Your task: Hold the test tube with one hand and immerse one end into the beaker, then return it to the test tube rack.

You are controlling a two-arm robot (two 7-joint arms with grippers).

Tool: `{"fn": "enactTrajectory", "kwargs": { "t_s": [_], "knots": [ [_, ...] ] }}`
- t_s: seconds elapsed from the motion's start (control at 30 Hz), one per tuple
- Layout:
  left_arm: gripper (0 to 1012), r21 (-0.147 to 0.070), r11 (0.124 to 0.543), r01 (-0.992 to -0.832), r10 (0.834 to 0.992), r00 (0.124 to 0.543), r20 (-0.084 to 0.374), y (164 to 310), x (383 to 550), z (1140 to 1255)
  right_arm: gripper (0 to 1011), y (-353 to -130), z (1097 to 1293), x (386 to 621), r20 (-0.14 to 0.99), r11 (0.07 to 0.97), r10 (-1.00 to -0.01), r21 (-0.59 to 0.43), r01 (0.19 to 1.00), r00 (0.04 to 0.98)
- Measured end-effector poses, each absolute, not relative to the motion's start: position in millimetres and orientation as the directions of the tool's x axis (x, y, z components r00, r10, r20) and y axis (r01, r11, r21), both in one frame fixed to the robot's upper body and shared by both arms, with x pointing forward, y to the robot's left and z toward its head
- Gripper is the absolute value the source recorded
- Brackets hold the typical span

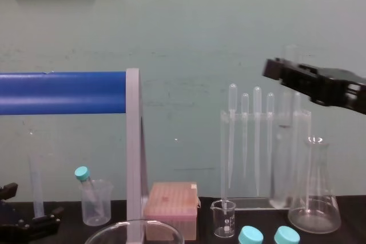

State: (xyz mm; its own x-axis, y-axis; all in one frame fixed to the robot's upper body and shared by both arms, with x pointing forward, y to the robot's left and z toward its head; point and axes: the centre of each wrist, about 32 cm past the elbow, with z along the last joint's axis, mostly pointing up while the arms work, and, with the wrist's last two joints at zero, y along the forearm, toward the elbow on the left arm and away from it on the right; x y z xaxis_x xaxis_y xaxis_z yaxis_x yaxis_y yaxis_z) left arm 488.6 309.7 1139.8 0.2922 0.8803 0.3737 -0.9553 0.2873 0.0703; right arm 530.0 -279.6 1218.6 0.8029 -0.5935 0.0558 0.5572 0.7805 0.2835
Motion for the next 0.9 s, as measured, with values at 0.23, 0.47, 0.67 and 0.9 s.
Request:
{"fn": "enactTrajectory", "kwargs": {
  "t_s": [0.23, 0.47, 0.67, 0.9],
  "knots": [
    [1000, 0.07, 0.287, -0.955, 0.88, 0.292, 0.374, 309.7, 488.6, 1139.8, 225, -264, 1214.4, 553, 0.038, 0.796, -0.559, 0.304, 0.523, 0.828],
    [1000, 0.07, 0.287, -0.955, 0.88, 0.292, 0.374, 309.7, 488.6, 1139.8, 225, -256, 1209.8, 560, 0.027, 0.802, -0.55, 0.295, 0.519, 0.835],
    [1000, 0.07, 0.287, -0.955, 0.88, 0.292, 0.374, 309.7, 488.6, 1139.7, 225, -257, 1210.4, 560, 0.029, 0.802, -0.55, 0.296, 0.518, 0.835],
    [1000, 0.07, 0.287, -0.955, 0.88, 0.292, 0.374, 309.7, 488.6, 1139.8, 225, -258, 1210.9, 559, 0.03, 0.802, -0.551, 0.297, 0.518, 0.834]
  ]
}}
